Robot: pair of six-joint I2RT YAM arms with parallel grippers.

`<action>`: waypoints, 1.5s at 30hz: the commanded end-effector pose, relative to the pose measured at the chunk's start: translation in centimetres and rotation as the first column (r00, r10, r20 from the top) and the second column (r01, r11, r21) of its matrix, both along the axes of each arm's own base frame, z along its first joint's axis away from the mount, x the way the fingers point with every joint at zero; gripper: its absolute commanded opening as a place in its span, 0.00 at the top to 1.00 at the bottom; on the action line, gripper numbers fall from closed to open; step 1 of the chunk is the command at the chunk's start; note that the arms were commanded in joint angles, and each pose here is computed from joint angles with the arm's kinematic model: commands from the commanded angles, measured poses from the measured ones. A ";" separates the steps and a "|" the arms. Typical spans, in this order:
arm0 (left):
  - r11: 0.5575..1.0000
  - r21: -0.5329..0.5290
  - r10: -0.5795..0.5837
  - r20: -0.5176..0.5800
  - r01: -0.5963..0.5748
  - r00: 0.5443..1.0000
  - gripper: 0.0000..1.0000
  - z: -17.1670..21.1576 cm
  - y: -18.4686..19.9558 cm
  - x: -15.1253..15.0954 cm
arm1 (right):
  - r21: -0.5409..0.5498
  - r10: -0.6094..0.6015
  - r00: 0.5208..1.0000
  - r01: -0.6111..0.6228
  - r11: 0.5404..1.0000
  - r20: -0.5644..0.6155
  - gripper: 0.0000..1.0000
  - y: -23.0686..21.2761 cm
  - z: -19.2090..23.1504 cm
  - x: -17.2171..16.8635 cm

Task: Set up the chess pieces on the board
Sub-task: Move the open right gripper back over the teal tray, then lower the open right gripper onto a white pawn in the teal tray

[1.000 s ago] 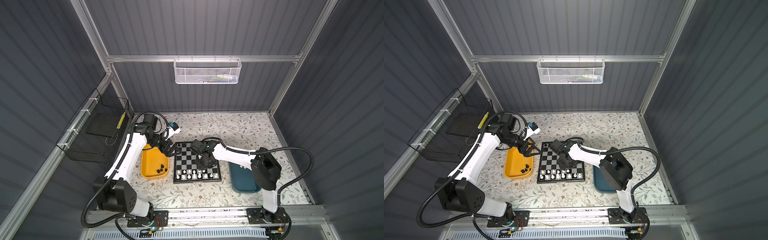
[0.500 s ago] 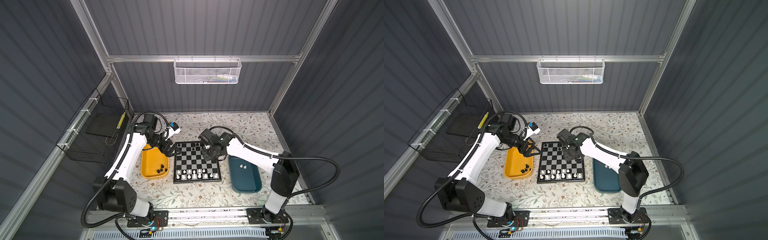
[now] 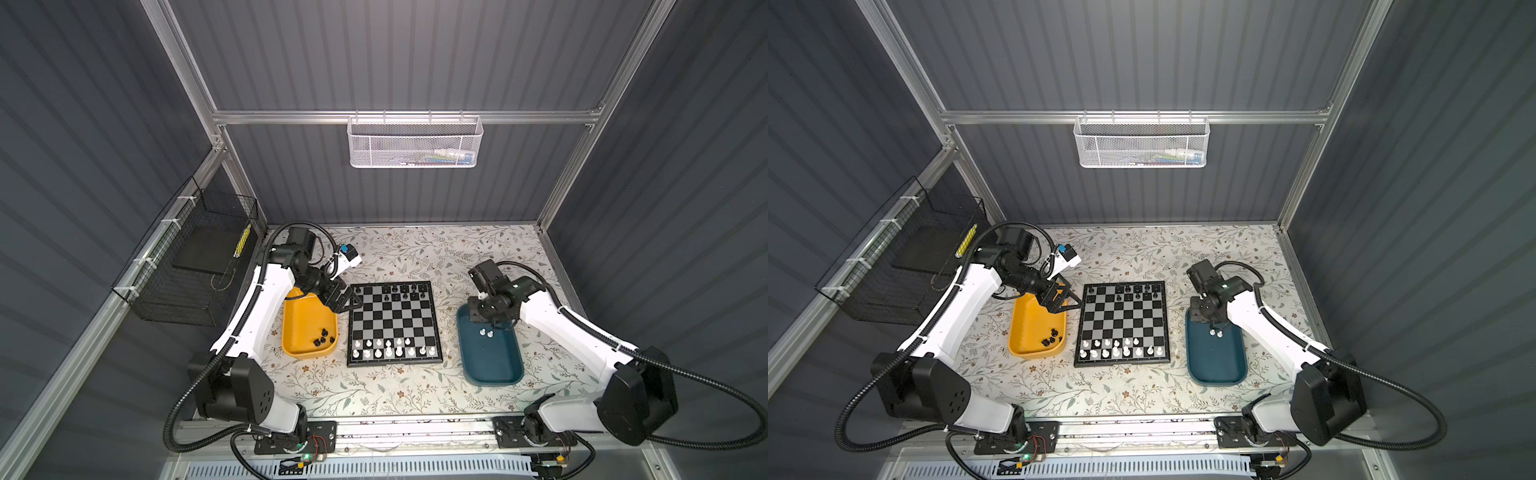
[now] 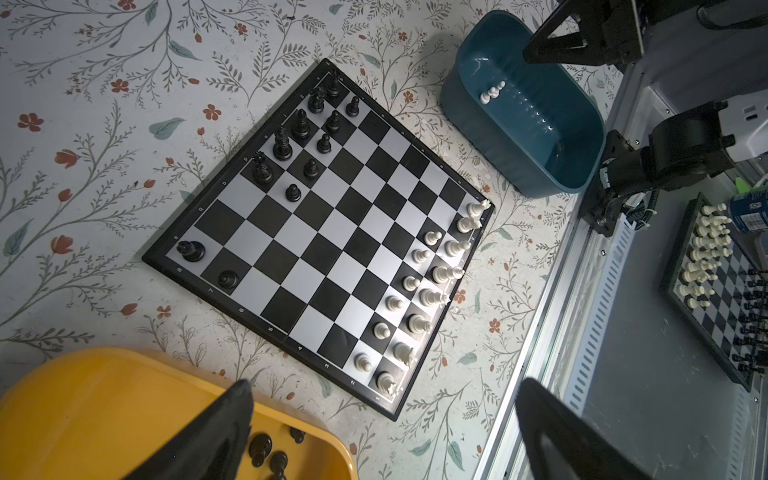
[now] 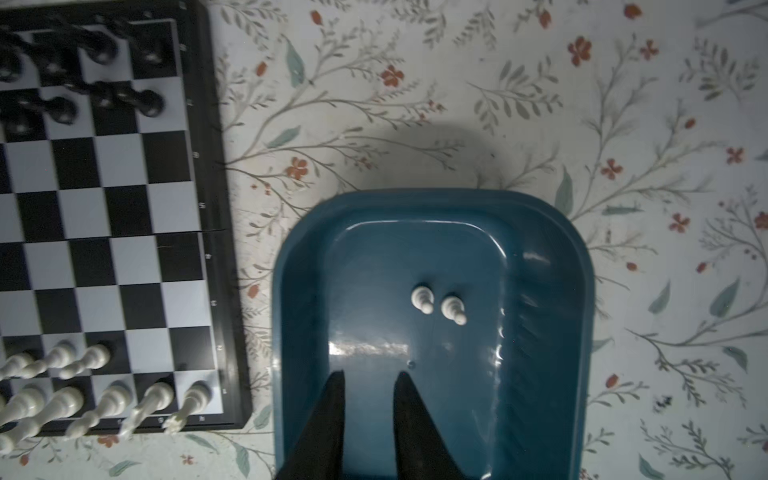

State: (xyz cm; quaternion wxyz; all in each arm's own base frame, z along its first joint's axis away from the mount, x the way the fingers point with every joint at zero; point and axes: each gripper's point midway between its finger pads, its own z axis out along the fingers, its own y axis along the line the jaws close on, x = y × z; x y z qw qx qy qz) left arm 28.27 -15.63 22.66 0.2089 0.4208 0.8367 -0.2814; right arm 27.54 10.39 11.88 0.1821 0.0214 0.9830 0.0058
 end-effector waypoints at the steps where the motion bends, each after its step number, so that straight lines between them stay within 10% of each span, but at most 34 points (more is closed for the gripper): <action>1: 1.000 -0.020 -0.022 -0.004 0.022 1.000 0.01 0.7 -0.5 -0.2 | 0.020 -0.049 0.999 0.049 0.999 -0.008 0.75 -1.8 -1.1 -0.5; 45: 1.000 -0.004 -0.015 -0.011 0.015 1.000 0.01 0.4 -0.3 -0.4 | 0.009 -0.016 0.985 0.018 1.000 -0.172 0.73 -2.5 -8.0 0.6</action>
